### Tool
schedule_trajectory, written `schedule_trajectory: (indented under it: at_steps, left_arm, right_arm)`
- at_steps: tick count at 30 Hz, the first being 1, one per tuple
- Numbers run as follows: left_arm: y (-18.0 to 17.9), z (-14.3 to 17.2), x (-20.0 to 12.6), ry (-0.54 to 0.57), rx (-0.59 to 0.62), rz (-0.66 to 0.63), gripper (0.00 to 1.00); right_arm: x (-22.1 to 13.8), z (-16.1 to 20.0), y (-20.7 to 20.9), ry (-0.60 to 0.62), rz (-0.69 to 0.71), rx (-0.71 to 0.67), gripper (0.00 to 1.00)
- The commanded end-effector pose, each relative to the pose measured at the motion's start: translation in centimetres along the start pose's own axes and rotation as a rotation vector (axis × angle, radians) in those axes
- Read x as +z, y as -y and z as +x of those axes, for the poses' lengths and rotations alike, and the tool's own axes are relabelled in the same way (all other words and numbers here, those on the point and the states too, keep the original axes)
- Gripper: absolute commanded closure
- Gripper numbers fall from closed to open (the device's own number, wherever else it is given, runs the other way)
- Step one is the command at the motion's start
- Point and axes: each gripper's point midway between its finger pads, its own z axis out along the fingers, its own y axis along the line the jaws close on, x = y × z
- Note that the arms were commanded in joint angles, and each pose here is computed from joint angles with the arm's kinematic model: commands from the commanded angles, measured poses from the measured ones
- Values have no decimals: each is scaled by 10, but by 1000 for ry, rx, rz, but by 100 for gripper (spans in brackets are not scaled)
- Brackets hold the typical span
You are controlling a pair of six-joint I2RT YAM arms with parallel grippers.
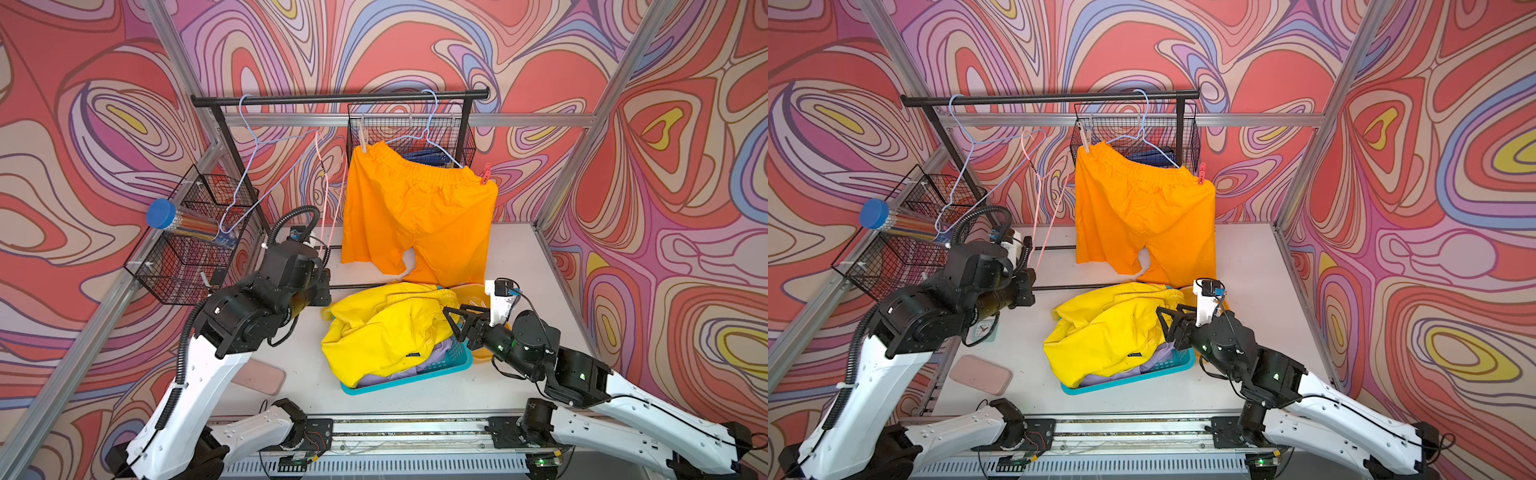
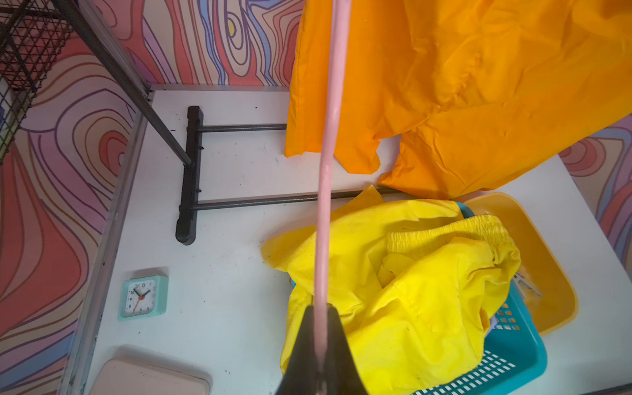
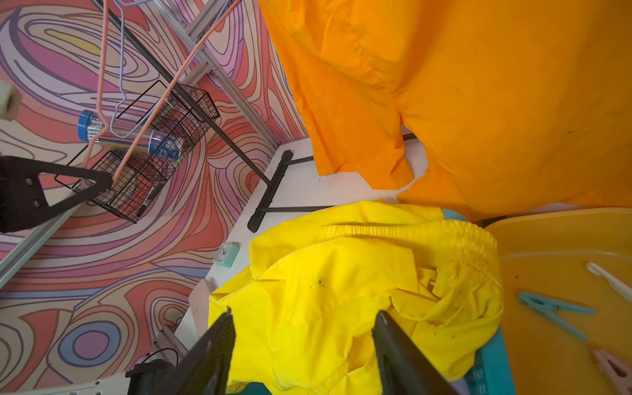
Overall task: Remove the clothespins securing shorts to the hanger
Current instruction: Place the hanger at the clothesline.
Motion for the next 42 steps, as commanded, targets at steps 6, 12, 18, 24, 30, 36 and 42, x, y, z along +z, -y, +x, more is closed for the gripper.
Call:
schedule_trajectory:
  at_steps: [6, 12, 18, 24, 30, 36, 42]
  left_arm:
    - [19, -53, -12, 70, 14, 111, 100]
    - [11, -71, 12, 12, -17, 84, 100]
    - [1, -86, 32, 12, -70, 88, 100]
    - [-7, -88, 51, -23, -74, 55, 100]
    - [-6, -71, 67, -72, -85, 69, 100]
    - [-5, -35, 83, -129, -115, 102, 64]
    - [-6, 2, 96, -194, -150, 127, 23]
  right_arm:
    - [-5, -6, -2, 10, -1, -40, 33]
    - [-1, -3, 0, 3, 9, -70, 31]
    - [2, -3, 0, 0, 18, -97, 30]
    - [7, -1, -1, -9, 23, -123, 29]
    - [13, -2, -3, -13, 29, -139, 28]
    - [20, 1, -5, -27, 34, -153, 27]
    - [20, -2, -4, -21, 48, -160, 27]
